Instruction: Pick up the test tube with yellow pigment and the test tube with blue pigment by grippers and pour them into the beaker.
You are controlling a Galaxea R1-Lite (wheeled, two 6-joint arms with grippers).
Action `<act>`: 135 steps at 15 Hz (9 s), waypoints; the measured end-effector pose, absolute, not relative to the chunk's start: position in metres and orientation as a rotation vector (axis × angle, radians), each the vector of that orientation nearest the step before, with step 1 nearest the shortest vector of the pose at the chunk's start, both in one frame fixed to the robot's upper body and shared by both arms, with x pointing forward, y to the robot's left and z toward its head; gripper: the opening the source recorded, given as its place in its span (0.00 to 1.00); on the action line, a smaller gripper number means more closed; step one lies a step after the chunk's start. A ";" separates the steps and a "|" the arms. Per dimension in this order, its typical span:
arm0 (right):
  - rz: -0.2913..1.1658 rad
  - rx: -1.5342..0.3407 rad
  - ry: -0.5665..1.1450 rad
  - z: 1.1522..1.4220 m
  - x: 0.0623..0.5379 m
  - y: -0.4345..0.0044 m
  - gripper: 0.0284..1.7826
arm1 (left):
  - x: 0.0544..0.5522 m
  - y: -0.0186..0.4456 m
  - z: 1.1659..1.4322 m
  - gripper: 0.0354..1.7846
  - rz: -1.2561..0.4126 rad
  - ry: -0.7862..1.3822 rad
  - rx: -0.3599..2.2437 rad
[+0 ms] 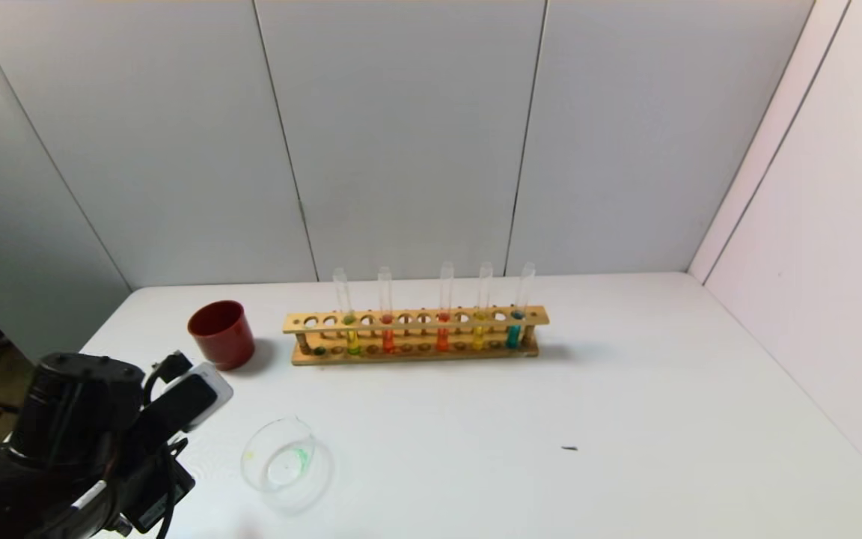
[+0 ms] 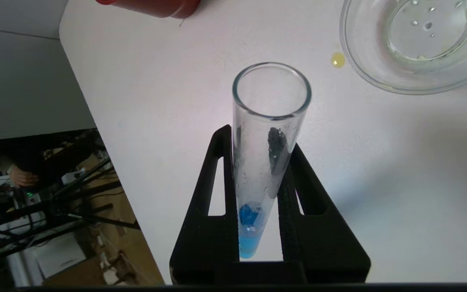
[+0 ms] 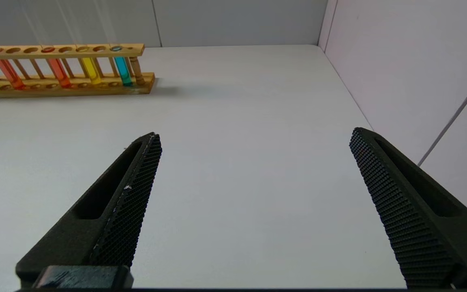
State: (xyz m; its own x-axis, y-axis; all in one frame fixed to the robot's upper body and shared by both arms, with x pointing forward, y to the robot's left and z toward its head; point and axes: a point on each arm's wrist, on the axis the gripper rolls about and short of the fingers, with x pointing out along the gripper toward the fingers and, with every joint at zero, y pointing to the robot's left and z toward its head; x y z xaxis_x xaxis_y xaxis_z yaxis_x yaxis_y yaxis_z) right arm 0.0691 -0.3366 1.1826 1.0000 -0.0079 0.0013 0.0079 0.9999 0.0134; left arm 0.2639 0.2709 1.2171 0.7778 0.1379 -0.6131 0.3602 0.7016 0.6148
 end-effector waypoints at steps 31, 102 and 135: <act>-0.007 0.014 -0.001 1.183 0.069 -0.337 0.95 | 0.314 0.207 1.192 0.16 -0.247 1.216 1.323; -0.008 0.013 -0.001 1.183 0.069 -0.337 0.95 | 0.484 0.312 1.295 0.16 0.168 0.365 0.198; -0.007 0.013 -0.001 1.183 0.069 -0.337 0.95 | 0.407 0.288 1.283 0.98 0.096 0.218 0.173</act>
State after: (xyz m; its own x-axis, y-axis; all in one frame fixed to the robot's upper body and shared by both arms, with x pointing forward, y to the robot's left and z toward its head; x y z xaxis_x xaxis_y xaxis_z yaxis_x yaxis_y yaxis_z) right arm 0.0691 -0.3366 1.1826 1.0000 -0.0074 0.0013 0.0074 0.9999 0.0128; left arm 0.4073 0.2878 1.2829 0.9719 0.1132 -0.2066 -0.0758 0.9806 0.1808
